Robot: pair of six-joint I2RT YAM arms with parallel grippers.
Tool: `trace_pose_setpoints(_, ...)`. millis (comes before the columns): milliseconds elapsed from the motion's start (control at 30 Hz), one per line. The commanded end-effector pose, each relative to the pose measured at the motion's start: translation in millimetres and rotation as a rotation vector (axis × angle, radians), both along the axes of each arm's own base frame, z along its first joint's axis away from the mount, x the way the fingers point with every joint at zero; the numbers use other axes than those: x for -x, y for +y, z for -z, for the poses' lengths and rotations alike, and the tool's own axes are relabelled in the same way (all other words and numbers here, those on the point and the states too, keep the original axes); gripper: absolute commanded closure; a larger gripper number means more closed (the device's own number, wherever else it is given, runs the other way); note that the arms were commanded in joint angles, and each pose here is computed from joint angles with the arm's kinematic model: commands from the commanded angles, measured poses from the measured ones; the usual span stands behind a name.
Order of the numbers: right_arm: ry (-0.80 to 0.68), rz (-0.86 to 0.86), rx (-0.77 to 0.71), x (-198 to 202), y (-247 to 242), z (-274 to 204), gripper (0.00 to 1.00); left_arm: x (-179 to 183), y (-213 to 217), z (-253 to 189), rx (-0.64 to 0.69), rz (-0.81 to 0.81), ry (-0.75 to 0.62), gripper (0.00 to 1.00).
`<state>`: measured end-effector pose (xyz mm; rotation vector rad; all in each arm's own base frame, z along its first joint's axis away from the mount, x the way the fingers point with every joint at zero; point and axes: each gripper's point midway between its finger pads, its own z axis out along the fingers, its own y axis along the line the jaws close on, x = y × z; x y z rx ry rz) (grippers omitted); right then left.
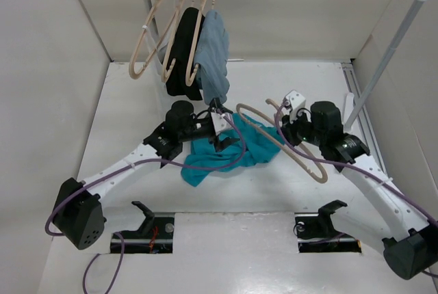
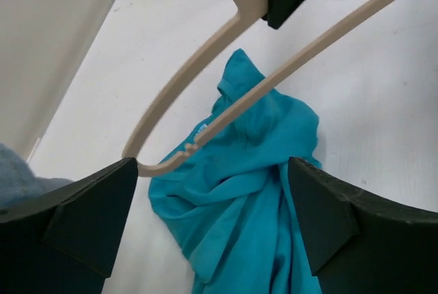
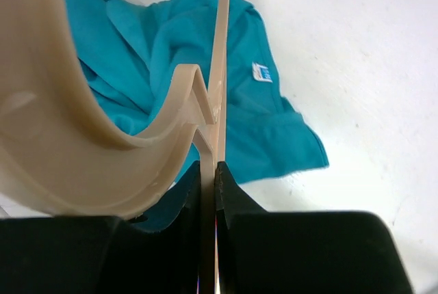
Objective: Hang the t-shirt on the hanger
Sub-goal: Grab a hanger with the right arm, then place tshirt on hanger
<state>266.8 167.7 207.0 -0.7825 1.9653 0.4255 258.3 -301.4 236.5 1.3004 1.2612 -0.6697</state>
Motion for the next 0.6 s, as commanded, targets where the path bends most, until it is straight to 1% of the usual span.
trace_pose_setpoints(0, 0.021, 0.071, -0.056, 4, -16, -9, 1.0, 7, -10, 10, 0.011, -0.043, 0.088, 0.14)
trace_pose_setpoints(33, 0.023, 0.095, -0.066, 4, -22, -12, 1.0, 12, -16, 28, -0.028, -0.025, 0.131, 0.17)
trace_pose_setpoints(67, 0.027, 0.116, -0.073, 2, -26, -12, 1.0, 17, -17, 47, -0.087, -0.006, 0.151, 0.17)
trace_pose_setpoints(133, 0.019, 0.151, -0.081, -2, -36, -14, 1.0, 20, -21, 69, -0.167, 0.033, 0.143, 0.17)
trace_pose_setpoints(167, 0.019, 0.16, -0.081, -4, -39, -14, 1.0, 23, -22, 93, -0.239, 0.055, 0.145, 0.12)
trace_pose_setpoints(200, 0.029, 0.171, -0.083, -6, -42, -12, 1.0, 17, -20, 103, -0.295, 0.082, 0.061, 0.09)
trace_pose_setpoints(233, 0.018, 0.171, -0.087, -7, -42, -17, 1.0, 19, -21, 114, -0.341, 0.114, 0.024, 0.07)
trace_pose_setpoints(267, 0.019, 0.175, -0.093, -11, -44, -19, 1.0, 24, -17, 139, -0.421, 0.162, 0.026, 0.06)
trace_pose_setpoints(300, 0.016, 0.162, -0.09, -10, -43, -20, 1.0, 19, -14, 149, -0.475, 0.17, -0.011, 0.06)
trace_pose_setpoints(333, 0.024, 0.172, -0.087, -12, -45, -20, 1.0, 17, -10, 161, -0.537, 0.222, -0.082, 0.06)
trace_pose_setpoints(367, 0.016, 0.165, -0.078, -12, -46, -20, 1.0, 15, -7, 169, -0.586, 0.259, -0.117, 0.09)
trace_pose_setpoints(400, 0.016, 0.165, -0.078, -12, -46, -20, 1.0, 18, 3, 188, -0.672, 0.304, -0.12, 0.12)
trace_pose_setpoints(433, 0.008, 0.161, -0.072, -15, -45, -22, 1.0, 16, 7, 190, -0.707, 0.34, -0.178, 0.16)
trace_pose_setpoints(467, 0.0, 0.16, -0.075, -16, -45, -26, 1.0, 24, 16, 203, -0.748, 0.397, -0.205, 0.26)
trace_pose_setpoints(500, 0.005, 0.156, -0.065, -14, -46, -24, 1.0, 23, 28, 205, -0.798, 0.47, -0.274, 0.32)
trace_pose_setpoints(567, 0.0, 0.131, -0.072, -14, -42, -31, 1.0, 39, 43, 206, -0.792, 0.57, -0.245, 0.44)
